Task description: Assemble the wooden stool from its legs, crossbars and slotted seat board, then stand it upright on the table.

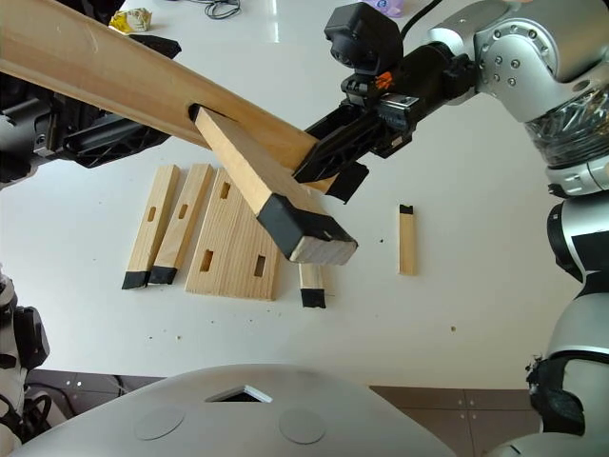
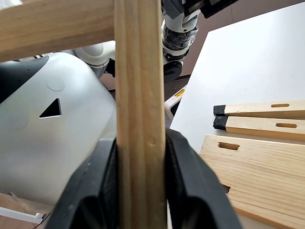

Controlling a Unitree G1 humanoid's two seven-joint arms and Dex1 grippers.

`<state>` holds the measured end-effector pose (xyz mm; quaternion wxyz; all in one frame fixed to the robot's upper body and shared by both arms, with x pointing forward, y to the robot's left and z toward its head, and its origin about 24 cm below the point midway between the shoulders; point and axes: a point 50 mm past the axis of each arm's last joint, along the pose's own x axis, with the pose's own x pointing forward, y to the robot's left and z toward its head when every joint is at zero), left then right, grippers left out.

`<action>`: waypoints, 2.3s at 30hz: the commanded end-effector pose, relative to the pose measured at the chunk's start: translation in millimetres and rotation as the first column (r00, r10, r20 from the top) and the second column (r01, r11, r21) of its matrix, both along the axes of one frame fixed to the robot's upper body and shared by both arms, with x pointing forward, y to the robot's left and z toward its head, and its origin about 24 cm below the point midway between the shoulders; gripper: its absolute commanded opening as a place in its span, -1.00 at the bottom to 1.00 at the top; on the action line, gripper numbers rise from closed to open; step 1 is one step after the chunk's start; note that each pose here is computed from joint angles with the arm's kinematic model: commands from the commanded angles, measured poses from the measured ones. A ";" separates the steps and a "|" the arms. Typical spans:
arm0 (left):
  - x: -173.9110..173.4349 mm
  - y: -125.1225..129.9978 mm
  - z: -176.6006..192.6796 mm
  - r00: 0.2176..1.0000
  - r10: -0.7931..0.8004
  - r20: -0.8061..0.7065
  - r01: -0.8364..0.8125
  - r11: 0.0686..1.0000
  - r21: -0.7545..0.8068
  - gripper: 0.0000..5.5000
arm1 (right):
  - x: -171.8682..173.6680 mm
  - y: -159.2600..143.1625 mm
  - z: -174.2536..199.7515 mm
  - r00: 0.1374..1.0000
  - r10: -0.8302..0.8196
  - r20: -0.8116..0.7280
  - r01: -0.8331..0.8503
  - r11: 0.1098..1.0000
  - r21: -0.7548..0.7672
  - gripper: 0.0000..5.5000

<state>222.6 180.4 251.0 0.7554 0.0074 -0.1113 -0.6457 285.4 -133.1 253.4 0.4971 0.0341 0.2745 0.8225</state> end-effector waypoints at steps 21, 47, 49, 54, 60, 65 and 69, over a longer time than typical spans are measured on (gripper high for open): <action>-6.1 -8.2 13.3 0.991 -0.083 0.107 0.080 0.996 0.034 0.29 | -1.8 -17.8 -22.8 0.995 -0.059 -0.084 0.051 0.994 -0.095 -0.61; -2.1 -3.8 7.6 0.994 0.056 -0.094 -0.079 0.965 -0.252 -0.54 | -19.0 -30.5 -14.3 0.927 -0.076 -0.368 0.128 0.985 0.119 -0.61; -2.1 -5.4 5.5 0.991 0.040 -0.127 -0.075 0.957 -0.281 -0.54 | -19.4 -29.2 -11.1 0.923 -0.071 -0.377 0.131 0.982 0.136 -0.61; 0.9 -5.3 7.2 0.981 -0.002 -0.196 -0.070 0.931 -0.360 -0.32 | -26.7 -24.0 -5.6 0.906 -0.018 -0.424 0.093 0.983 0.157 -0.61; 8.8 -1.4 16.3 0.967 -0.022 -0.255 -0.093 0.899 -0.428 0.01 | -32.4 -21.5 -6.5 0.876 0.006 -0.482 0.081 0.984 0.159 -0.61; 6.3 -4.9 19.4 0.953 -0.085 -0.290 -0.067 0.876 -0.478 0.09 | -24.9 -15.8 0.6 0.853 0.029 -0.522 0.103 0.969 0.223 -0.61; 1.7 -8.1 20.4 0.936 -0.132 -0.327 -0.075 0.832 -0.549 0.09 | -22.9 -18.7 7.4 0.821 0.058 -0.568 0.131 0.949 0.287 -0.61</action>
